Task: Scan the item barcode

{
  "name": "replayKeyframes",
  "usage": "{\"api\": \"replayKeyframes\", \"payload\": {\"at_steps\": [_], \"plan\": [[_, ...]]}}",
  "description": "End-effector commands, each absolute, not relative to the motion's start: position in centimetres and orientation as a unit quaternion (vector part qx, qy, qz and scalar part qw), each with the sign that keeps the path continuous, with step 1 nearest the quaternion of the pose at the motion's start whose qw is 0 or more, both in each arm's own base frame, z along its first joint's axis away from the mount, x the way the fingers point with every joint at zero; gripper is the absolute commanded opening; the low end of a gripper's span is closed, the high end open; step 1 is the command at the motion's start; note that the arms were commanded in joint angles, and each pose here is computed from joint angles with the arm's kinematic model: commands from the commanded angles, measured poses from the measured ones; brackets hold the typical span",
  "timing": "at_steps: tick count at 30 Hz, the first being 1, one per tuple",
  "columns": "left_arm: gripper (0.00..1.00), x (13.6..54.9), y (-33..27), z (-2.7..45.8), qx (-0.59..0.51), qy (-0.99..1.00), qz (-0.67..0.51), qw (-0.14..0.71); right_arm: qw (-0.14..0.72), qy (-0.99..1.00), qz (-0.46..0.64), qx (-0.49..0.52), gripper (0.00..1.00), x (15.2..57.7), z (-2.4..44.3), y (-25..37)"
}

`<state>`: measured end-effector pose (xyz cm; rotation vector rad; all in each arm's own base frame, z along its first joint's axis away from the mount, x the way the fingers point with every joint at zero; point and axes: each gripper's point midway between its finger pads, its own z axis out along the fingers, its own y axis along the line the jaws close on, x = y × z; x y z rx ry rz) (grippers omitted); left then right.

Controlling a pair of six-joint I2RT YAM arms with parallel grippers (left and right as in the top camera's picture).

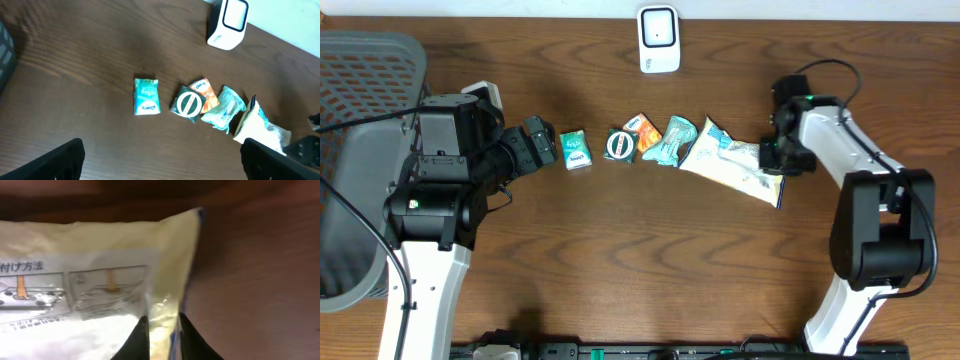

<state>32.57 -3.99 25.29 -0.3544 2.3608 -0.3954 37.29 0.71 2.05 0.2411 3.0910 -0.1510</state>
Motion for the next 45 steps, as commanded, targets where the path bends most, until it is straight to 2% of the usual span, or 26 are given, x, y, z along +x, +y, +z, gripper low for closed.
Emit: {"api": "replayKeyframes", "payload": {"at_steps": [1,5,10,16,19,26,28,31,39,45], "plan": [[0.98,32.7,-3.8,25.9,-0.131,0.911,-0.148,0.362,0.041,0.995,0.011,0.089,0.16,39.8,6.1,2.2],[0.98,32.7,-3.8,25.9,-0.131,0.911,-0.148,0.362,0.039,0.992,0.088,0.076,0.15,40.5,9.4,5.3],[0.98,32.7,-3.8,25.9,-0.131,0.911,-0.148,0.362,0.042,0.983,0.180,-0.008,0.15,40.3,10.9,10.9],[0.98,32.7,-3.8,25.9,-0.131,0.911,-0.148,0.362,0.052,0.993,0.105,-0.033,0.15,39.9,8.6,12.5],[0.98,32.7,-3.8,25.9,-0.131,0.911,-0.148,0.362,0.059,0.996,0.068,-0.015,0.11,39.6,6.8,12.7],[0.98,32.7,-3.8,25.9,-0.131,0.911,-0.148,0.362,0.067,0.995,0.067,-0.015,0.12,38.4,1.0,15.3],[0.98,32.7,-3.8,25.9,-0.131,0.911,-0.148,0.362,0.067,0.995,0.068,-0.017,0.12,38.4,0.9,15.5],[0.98,32.7,-3.8,25.9,-0.131,0.911,-0.148,0.362,0.078,0.994,0.068,-0.017,0.12,39.3,2.6,15.5],[0.98,32.7,-3.8,25.9,-0.131,0.911,-0.148,0.362,0.111,0.994,-0.003,-0.021,0.21,42.4,11.5,11.3],[0.98,32.7,-3.8,25.9,-0.131,0.911,-0.148,0.362,0.085,0.996,-0.029,-0.005,0.20,41.6,10.6,9.1]]}}
